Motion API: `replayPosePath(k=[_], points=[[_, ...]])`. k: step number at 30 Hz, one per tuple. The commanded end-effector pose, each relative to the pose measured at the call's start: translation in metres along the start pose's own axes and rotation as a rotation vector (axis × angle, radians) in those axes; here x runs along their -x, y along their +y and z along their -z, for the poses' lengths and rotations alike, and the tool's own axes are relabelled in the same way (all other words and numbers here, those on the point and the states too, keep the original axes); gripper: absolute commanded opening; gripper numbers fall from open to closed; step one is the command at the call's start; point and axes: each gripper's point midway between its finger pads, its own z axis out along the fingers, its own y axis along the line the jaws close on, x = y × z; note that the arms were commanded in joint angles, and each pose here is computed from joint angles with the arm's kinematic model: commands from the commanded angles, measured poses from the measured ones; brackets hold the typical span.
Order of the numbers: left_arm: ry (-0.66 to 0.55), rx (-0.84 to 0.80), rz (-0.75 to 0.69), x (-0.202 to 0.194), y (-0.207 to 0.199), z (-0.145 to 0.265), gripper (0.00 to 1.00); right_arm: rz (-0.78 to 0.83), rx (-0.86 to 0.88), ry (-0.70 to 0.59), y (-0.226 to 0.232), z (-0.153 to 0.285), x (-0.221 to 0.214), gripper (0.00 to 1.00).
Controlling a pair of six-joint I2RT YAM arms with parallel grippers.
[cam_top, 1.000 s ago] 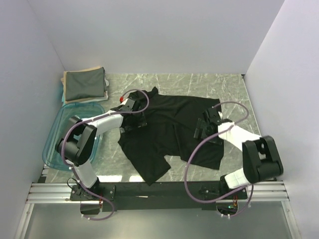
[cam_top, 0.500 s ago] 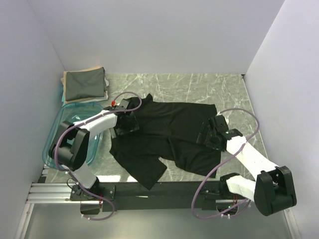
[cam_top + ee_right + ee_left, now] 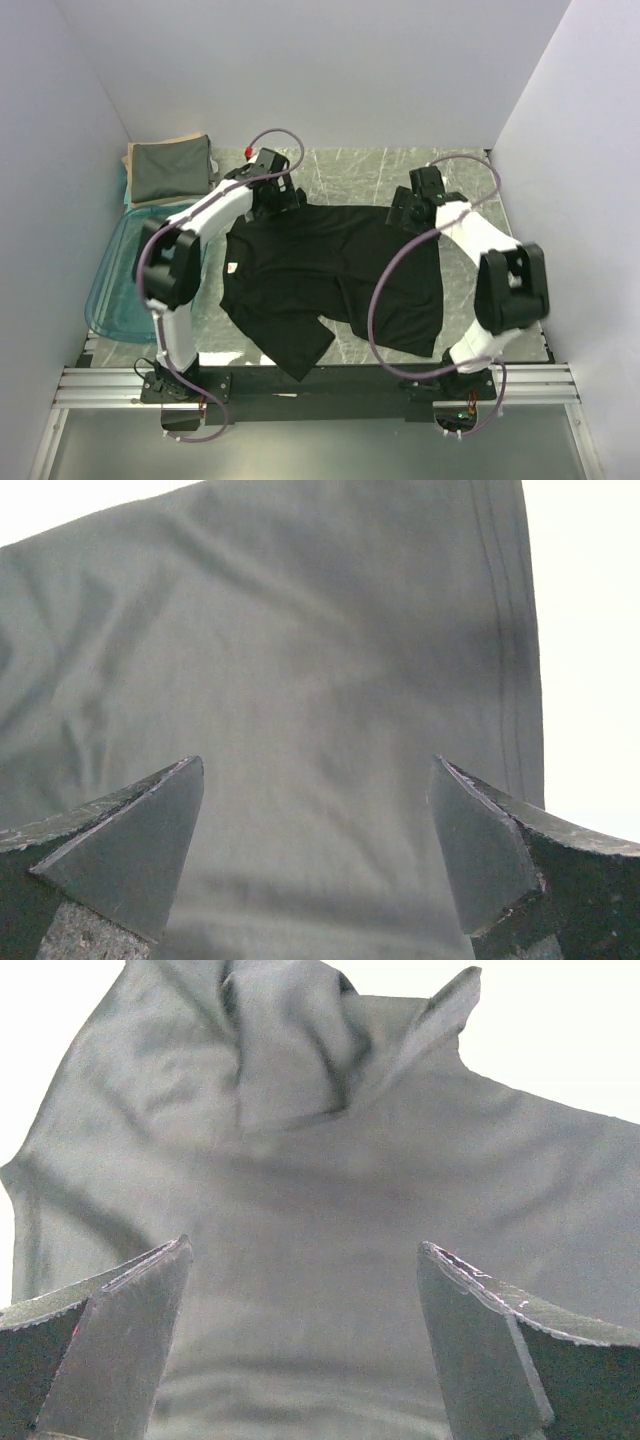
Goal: Fold and stack the t-shirts
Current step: Flatten the tshirt out
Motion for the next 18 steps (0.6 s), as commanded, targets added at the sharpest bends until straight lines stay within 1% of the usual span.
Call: replayPosePath(k=[1,3,7,11,13,14,16,17,18], points=[[0.040,0.027,-0.047,0.006,0.002,-0.023,0.99,0.032,-0.019,0.010,-0.001,-0.019,0.019,1.00],[0.057,0.013,-0.049,0.007,-0.002,-0.036,0.99,0.027,-0.010,0.014,0.001,-0.026,0.027,1.00],[0.083,-0.041,-0.050,0.007,-0.009,-0.051,0.99,0.031,-0.037,0.066,-0.008,-0.045,0.025,1.00],[0.105,-0.081,-0.061,0.005,-0.018,-0.068,1.00,0.024,-0.041,0.088,-0.011,-0.056,0.029,1.00],[0.106,-0.112,-0.057,0.009,-0.027,-0.081,0.99,0.021,-0.046,0.098,-0.014,-0.059,0.029,1.00],[0.130,-0.126,-0.049,0.004,-0.029,-0.094,0.99,0.019,-0.049,0.099,-0.014,-0.059,0.029,1.00],[0.096,-0.151,-0.021,0.028,-0.037,-0.097,0.99,0.019,-0.048,0.097,-0.015,-0.059,0.030,1.00],[0.106,-0.159,-0.001,0.030,-0.039,-0.107,0.99,0.017,-0.051,0.095,-0.016,-0.059,0.030,1.00],[0.056,-0.197,0.018,0.053,-0.050,-0.103,1.00,0.017,-0.050,0.094,-0.016,-0.059,0.030,1.00]])
